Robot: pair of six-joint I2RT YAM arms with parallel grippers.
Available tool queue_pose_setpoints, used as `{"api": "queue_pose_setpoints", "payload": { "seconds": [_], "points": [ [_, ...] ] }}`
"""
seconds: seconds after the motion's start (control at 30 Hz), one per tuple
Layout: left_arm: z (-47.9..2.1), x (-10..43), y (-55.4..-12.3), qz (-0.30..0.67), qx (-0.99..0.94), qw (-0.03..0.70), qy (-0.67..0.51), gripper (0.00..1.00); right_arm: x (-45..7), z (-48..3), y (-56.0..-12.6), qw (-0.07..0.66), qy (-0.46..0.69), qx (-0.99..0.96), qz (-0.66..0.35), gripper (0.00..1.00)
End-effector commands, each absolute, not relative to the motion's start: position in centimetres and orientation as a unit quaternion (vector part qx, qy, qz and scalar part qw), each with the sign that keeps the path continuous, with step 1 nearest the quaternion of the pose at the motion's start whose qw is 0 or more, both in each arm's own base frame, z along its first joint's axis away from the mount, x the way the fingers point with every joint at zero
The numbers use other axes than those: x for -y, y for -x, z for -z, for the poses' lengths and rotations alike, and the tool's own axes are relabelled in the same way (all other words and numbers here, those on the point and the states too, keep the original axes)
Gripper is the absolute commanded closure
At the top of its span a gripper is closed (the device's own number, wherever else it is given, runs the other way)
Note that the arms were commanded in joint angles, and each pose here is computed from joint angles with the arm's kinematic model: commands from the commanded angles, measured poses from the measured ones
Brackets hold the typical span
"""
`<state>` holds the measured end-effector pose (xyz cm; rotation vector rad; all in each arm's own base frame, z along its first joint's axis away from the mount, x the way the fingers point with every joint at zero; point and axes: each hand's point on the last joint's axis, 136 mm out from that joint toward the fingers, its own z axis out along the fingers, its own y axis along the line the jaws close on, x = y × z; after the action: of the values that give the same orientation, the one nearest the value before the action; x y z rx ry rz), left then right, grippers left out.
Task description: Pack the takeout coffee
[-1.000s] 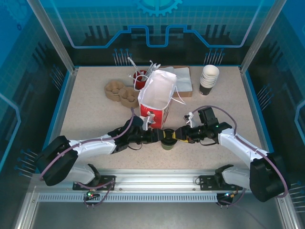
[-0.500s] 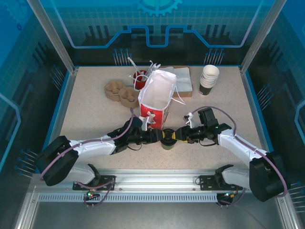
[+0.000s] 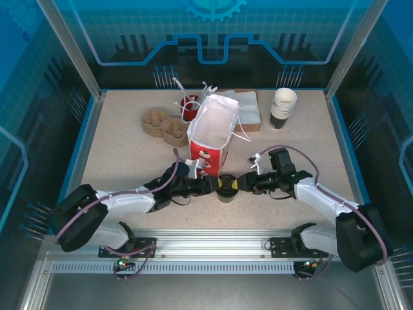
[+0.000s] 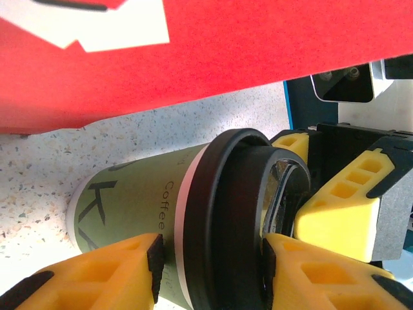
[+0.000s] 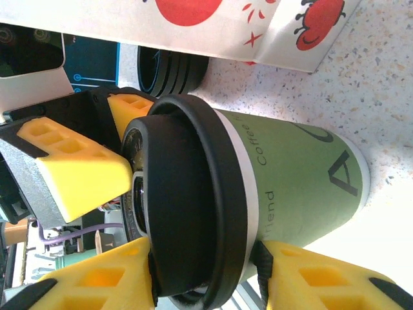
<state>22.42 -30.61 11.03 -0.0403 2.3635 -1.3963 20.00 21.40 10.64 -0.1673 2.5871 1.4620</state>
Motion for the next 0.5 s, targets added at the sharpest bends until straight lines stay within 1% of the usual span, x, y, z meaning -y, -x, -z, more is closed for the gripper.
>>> {"api": "queue_pose_setpoints", "payload": {
  "seconds": [0.0,0.27,0.47],
  "points": [
    [-5.1,28.1,-20.1,0.423,-0.896,0.132,0.045,0.55,-20.0,-6.3,-17.6,0.024,0.02,-0.9,-0.435,0.57],
    [-9.2,29.4,-20.5,0.455,-0.877,0.153,0.026,0.54,-20.7,-8.9,-18.6,0.042,0.027,-0.89,-0.454,0.56],
    [-11.3,29.3,-20.8,0.464,-0.869,0.172,0.023,0.53,-21.1,-9.5,-18.8,0.04,0.028,-0.886,-0.462,0.57]
  ]
}}
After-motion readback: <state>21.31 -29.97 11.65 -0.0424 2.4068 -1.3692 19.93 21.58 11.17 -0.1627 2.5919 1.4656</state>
